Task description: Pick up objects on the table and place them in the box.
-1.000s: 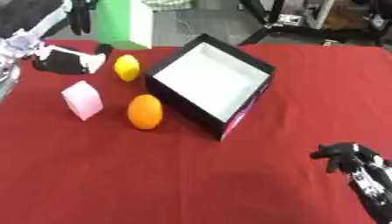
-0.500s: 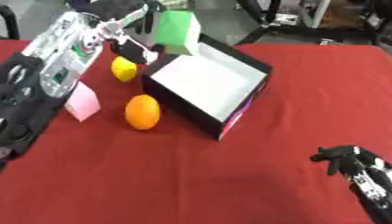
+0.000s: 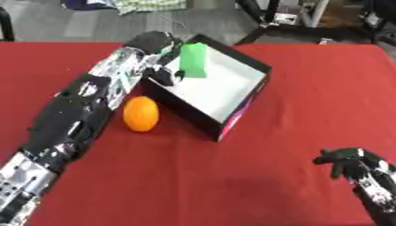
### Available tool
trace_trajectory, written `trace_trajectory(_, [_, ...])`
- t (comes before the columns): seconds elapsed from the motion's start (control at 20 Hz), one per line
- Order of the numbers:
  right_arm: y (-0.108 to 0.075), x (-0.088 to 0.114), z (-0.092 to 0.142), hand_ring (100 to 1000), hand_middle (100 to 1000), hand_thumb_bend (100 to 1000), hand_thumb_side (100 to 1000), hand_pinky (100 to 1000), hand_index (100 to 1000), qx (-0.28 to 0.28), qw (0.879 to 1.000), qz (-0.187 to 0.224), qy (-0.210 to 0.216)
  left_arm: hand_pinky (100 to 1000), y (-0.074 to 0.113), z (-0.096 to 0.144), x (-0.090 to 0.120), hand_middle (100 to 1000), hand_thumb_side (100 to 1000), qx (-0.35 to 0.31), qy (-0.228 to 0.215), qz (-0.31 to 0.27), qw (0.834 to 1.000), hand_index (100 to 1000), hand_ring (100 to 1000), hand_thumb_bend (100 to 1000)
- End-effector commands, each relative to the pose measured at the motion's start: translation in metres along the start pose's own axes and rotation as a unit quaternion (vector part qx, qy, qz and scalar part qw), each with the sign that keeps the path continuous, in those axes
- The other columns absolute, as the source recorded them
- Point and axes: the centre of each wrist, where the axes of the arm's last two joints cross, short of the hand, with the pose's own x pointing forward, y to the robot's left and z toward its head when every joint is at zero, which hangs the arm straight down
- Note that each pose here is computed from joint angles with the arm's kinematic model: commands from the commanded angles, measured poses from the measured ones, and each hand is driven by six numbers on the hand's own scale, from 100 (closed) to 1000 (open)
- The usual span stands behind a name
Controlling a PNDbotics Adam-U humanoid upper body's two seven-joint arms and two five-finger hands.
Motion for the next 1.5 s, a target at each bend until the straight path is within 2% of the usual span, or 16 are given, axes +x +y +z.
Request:
trace_trajectory(0.05, [-0.001, 0.008, -0.003, 717, 412, 100, 523, 1000, 686, 0.004, 1.000, 0.006, -0.013, 781, 0.009, -0.002, -0.004, 798, 976, 0.017, -0.001, -0.013, 1.000, 963, 690, 370])
trace_trajectory(0.4, [-0.002, 0.007, -0.001, 717, 412, 100, 537, 1000, 686, -0.001, 1.000, 0.008, -0.009, 791, 0.016, 0.006, -0.014, 875, 1000, 0.028, -0.006, -0.038, 0.999, 998, 735, 526])
trace_trajectory(0.5, [-0.002, 0.007, -0.001, 717, 412, 100, 529, 1000, 686, -0.002, 1.000, 0.010, -0.008, 791, 0.023, 0.011, -0.019, 875, 1000, 0.037, -0.008, -0.049, 0.998, 996, 735, 528])
trace_trajectory(0.6, [-0.002, 0.008, -0.001, 717, 411, 100, 534, 1000, 686, -0.005, 1.000, 0.011, -0.008, 793, 0.037, 0.022, -0.025, 865, 997, 0.056, -0.017, -0.055, 0.997, 990, 729, 480])
trace_trajectory(0.75, [-0.004, 0.008, 0.001, 716, 411, 100, 574, 1000, 686, -0.015, 1.000, 0.015, -0.005, 795, 0.069, 0.052, -0.041, 859, 872, 0.078, -0.036, -0.066, 0.994, 982, 737, 413])
trace_trajectory(0.85, [-0.005, 0.008, 0.001, 717, 411, 100, 569, 1000, 686, -0.020, 1.000, 0.017, -0.003, 794, 0.093, 0.082, -0.056, 859, 830, 0.078, -0.037, -0.080, 0.993, 983, 741, 398])
trace_trajectory(1.0, [-0.005, 0.008, 0.002, 717, 411, 100, 568, 1000, 686, -0.022, 1.000, 0.021, -0.001, 795, 0.109, 0.123, -0.076, 864, 833, 0.052, -0.018, -0.085, 0.995, 987, 749, 397])
trace_trajectory(1.1, [-0.006, 0.008, 0.002, 717, 411, 100, 571, 1000, 686, -0.025, 0.999, 0.023, 0.000, 796, 0.107, 0.143, -0.091, 866, 849, 0.026, 0.012, -0.080, 0.996, 988, 753, 401])
trace_trajectory(1.2, [-0.006, 0.007, 0.003, 717, 411, 100, 575, 1000, 686, -0.027, 0.999, 0.025, 0.002, 794, 0.096, 0.153, -0.104, 867, 864, -0.001, 0.047, -0.064, 0.997, 986, 755, 411])
trace_trajectory(1.5, [-0.006, 0.007, 0.004, 717, 411, 100, 564, 1000, 686, -0.028, 0.999, 0.027, 0.003, 790, 0.033, 0.153, -0.143, 865, 943, -0.098, 0.155, -0.013, 0.983, 986, 755, 433])
